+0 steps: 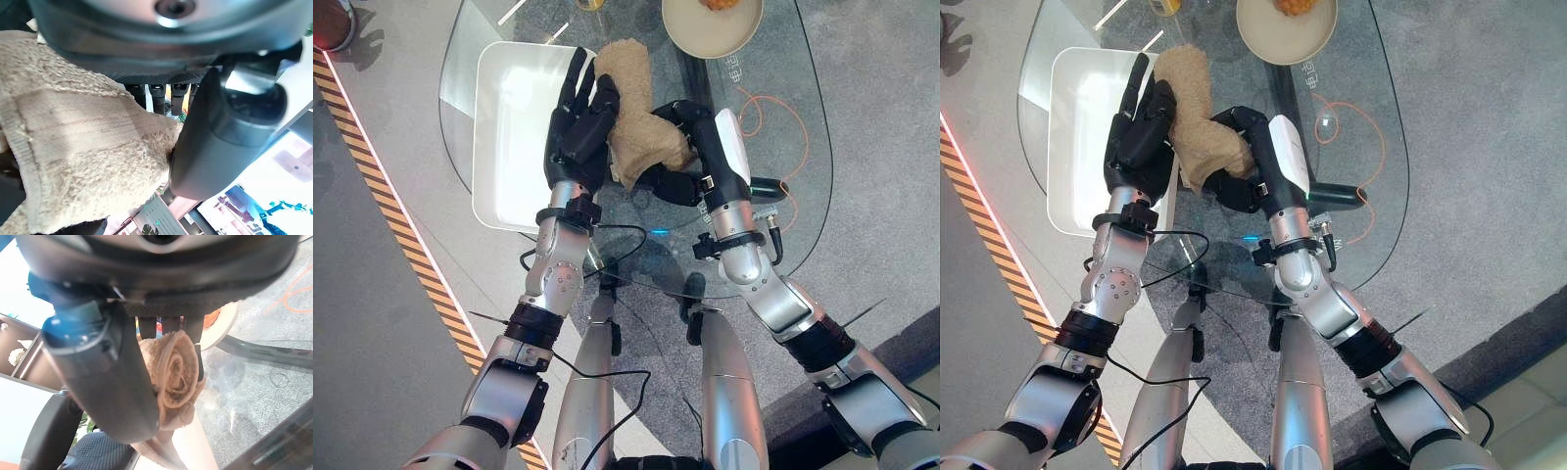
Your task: Wipe the table with a cloth and put it in the basket.
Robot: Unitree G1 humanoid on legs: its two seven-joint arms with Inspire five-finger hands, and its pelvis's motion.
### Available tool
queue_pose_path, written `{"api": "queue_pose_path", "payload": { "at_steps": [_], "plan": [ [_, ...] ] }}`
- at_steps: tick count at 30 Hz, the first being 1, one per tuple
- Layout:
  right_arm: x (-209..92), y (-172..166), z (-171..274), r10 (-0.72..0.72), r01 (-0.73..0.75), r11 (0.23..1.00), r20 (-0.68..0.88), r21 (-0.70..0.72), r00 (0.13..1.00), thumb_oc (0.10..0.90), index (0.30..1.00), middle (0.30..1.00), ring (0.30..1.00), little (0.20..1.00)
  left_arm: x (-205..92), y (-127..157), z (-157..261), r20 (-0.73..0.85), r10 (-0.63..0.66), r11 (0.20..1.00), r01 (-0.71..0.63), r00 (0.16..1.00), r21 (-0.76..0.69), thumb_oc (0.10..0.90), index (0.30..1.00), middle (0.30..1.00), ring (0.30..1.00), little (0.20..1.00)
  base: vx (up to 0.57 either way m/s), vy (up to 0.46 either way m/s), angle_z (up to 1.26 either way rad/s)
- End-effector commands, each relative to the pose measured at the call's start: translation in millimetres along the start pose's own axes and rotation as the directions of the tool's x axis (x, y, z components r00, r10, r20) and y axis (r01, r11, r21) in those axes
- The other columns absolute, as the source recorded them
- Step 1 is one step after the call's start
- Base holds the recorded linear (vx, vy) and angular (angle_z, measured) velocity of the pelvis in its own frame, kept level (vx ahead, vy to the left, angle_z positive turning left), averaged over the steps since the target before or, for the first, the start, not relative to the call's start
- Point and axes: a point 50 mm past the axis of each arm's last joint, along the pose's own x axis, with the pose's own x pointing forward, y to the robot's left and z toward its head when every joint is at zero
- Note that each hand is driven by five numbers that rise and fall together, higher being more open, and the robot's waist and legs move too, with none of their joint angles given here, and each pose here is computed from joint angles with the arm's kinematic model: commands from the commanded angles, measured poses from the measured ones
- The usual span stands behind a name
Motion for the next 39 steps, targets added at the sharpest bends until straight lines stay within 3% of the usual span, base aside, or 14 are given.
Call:
{"api": "queue_pose_path", "payload": {
  "at_steps": [1, 14, 23, 24, 25, 39],
  "plan": [
    [26.2, -28.3, 110.9, -0.191, 0.103, 0.974, 0.495, 0.201, 0.848, 0.100, 0.300, 0.300, 0.300, 0.200, 15.6, -41.9, 21.2, 0.081, -0.231, 0.973, 0.228, 0.970, 0.035, 0.800, 0.900, 0.900, 0.900, 0.900, 0.00, 0.000, 0.00],
    [28.2, -28.7, 114.8, -0.170, 0.087, 0.979, 0.510, 0.183, 0.843, 0.100, 0.300, 0.300, 0.300, 0.200, 17.2, -44.7, 1.8, -0.095, -0.260, 0.965, 0.263, 0.961, 0.012, 0.800, 0.900, 0.900, 0.900, 0.900, 0.00, 0.000, 0.00],
    [28.0, -28.3, 115.9, -0.156, 0.073, 0.982, 0.516, 0.177, 0.842, 0.100, 0.300, 0.300, 0.300, 0.200, 17.8, -49.3, 1.0, -0.117, -0.313, 0.949, 0.316, 0.942, 0.011, 0.800, 0.900, 0.900, 0.900, 0.900, 0.00, 0.000, 0.00],
    [27.5, -28.2, 114.8, -0.156, 0.074, 0.981, 0.513, 0.177, 0.844, 0.100, 0.300, 0.300, 0.300, 0.200, 16.9, -49.5, 1.2, -0.118, -0.328, 0.943, 0.332, 0.937, 0.016, 0.188, 0.375, 0.375, 0.375, 0.288, 0.00, 0.000, 0.00],
    [27.7, -28.5, 115.4, -0.158, 0.076, 0.981, 0.515, 0.176, 0.843, 0.100, 0.300, 0.300, 0.300, 0.200, 17.1, -50.1, 2.1, -0.116, -0.332, 0.942, 0.336, 0.936, 0.017, 0.100, 0.300, 0.300, 0.300, 0.200, 0.00, 0.000, 0.00],
    [26.3, -26.8, 115.1, -0.157, 0.076, 0.982, 0.518, 0.174, 0.841, 0.100, 0.300, 0.300, 0.300, 0.200, 15.4, -49.9, 4.1, -0.101, -0.367, 0.928, 0.371, 0.925, 0.029, 0.100, 0.300, 0.300, 0.300, 0.200, 0.00, 0.000, 0.00]
  ]
}}
